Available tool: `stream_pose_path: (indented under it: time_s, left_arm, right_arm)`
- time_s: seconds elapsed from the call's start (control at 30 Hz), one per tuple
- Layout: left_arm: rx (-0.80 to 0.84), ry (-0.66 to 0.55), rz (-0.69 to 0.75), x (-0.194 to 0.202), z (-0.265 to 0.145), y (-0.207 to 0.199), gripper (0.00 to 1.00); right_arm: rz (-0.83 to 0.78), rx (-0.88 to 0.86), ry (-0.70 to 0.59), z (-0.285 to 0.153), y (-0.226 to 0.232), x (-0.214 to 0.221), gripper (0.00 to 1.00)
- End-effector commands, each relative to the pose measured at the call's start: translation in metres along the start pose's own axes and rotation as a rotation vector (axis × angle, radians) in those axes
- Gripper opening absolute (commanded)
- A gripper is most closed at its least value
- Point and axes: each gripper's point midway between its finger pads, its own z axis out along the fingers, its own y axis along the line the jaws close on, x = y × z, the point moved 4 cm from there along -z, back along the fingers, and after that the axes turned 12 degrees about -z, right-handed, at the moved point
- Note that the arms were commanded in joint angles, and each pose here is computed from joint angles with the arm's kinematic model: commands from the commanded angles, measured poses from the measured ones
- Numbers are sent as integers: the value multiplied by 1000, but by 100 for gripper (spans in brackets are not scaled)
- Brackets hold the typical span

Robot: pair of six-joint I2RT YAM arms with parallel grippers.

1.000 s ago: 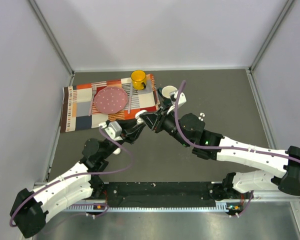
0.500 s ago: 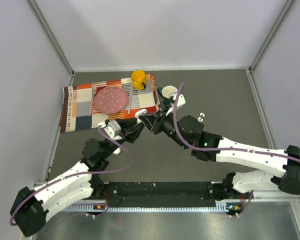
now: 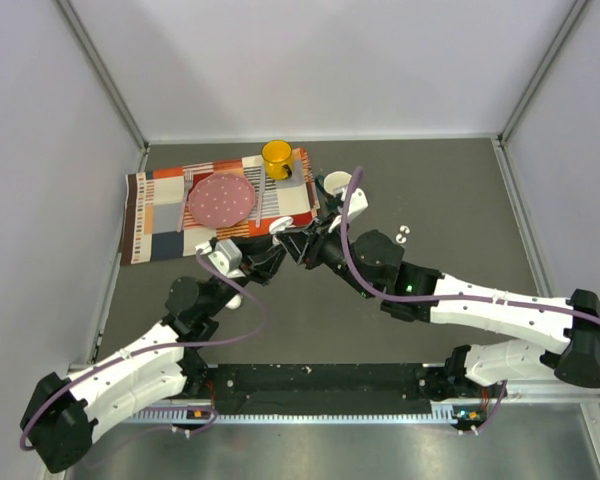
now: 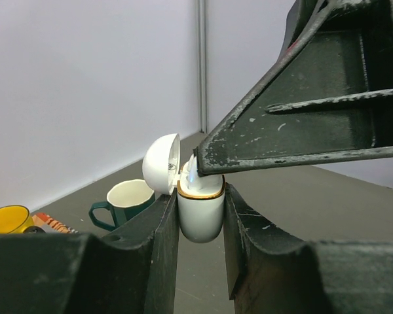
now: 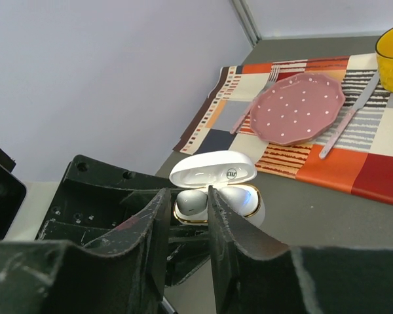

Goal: Insert the wireless bluetooth earbuds into the charging case
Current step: Place the earbud in the charging case.

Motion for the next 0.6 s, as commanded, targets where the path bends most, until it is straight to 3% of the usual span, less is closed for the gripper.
stream_pose_path:
  time_s: [0.0, 0.57]
  left_arm:
    - [24, -176, 24, -44, 6, -7, 0]
    - [20, -138, 25, -35, 0, -7, 0]
  right_arm:
    - [-34, 14, 3, -3, 3, -11, 33]
    - [2, -84, -125, -22, 19, -63, 52]
